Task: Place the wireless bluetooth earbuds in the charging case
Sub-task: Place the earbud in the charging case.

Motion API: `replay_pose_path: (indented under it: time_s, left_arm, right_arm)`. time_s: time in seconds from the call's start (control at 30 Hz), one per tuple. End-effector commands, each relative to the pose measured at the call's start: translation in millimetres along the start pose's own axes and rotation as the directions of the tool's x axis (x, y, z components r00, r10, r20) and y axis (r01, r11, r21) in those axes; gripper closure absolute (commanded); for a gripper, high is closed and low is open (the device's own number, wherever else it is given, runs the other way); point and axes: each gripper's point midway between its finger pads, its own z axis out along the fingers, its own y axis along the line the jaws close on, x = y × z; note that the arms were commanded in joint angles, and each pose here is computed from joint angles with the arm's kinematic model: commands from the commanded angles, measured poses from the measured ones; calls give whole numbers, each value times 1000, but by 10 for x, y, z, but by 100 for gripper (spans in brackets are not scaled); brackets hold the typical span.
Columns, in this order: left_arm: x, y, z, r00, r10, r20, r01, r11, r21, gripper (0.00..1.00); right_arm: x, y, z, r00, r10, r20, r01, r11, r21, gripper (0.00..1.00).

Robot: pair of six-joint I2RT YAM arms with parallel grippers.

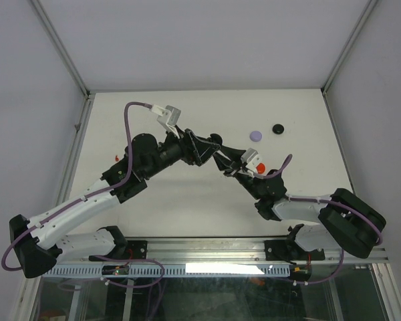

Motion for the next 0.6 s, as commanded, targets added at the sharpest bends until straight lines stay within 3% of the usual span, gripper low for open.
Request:
replay_pose_path:
  time_s: [0.0,0.4,0.57]
  left_arm:
    - [-48,-146,-31,999,34,-26,-33,997,66,38]
    - [33,-67,16,998,38,-50,-36,999,40,38]
    - [62,-203,16,996,46,-77,-37,993,113,38]
  right_arm:
    - [-347,-16,132,995,2,103,-2,1000,2,100]
    - [-363,-8,142,994,5,110,-5,1000,-2,100]
    - [-345,-4,140,995,5,104,-4,1000,-3,100]
